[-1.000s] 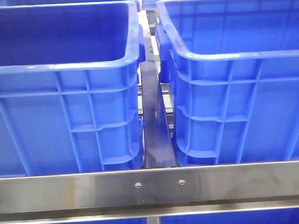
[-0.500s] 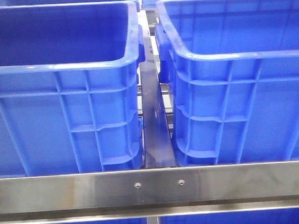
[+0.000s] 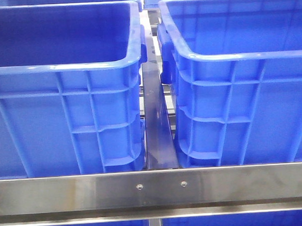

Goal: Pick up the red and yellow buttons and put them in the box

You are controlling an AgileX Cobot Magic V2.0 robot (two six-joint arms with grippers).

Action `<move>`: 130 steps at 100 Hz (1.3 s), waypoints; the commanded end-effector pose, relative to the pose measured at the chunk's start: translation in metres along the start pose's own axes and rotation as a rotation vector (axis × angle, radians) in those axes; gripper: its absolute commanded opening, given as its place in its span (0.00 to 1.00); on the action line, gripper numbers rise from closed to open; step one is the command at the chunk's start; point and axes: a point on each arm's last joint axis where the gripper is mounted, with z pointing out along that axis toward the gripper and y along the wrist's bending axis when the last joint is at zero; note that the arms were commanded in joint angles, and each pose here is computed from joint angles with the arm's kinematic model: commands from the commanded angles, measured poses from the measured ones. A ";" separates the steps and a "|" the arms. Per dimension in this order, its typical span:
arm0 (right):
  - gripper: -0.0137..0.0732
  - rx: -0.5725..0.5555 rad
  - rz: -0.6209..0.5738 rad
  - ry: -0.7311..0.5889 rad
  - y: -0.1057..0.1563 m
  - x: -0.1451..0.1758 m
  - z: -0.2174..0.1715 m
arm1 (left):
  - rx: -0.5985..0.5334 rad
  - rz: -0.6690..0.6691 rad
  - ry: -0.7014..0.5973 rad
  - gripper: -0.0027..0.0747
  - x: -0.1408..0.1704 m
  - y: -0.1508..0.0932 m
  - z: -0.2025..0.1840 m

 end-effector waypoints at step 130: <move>0.17 0.140 0.319 -0.207 -0.183 -0.132 0.036 | -0.006 0.032 -0.083 0.01 -0.012 0.001 -0.001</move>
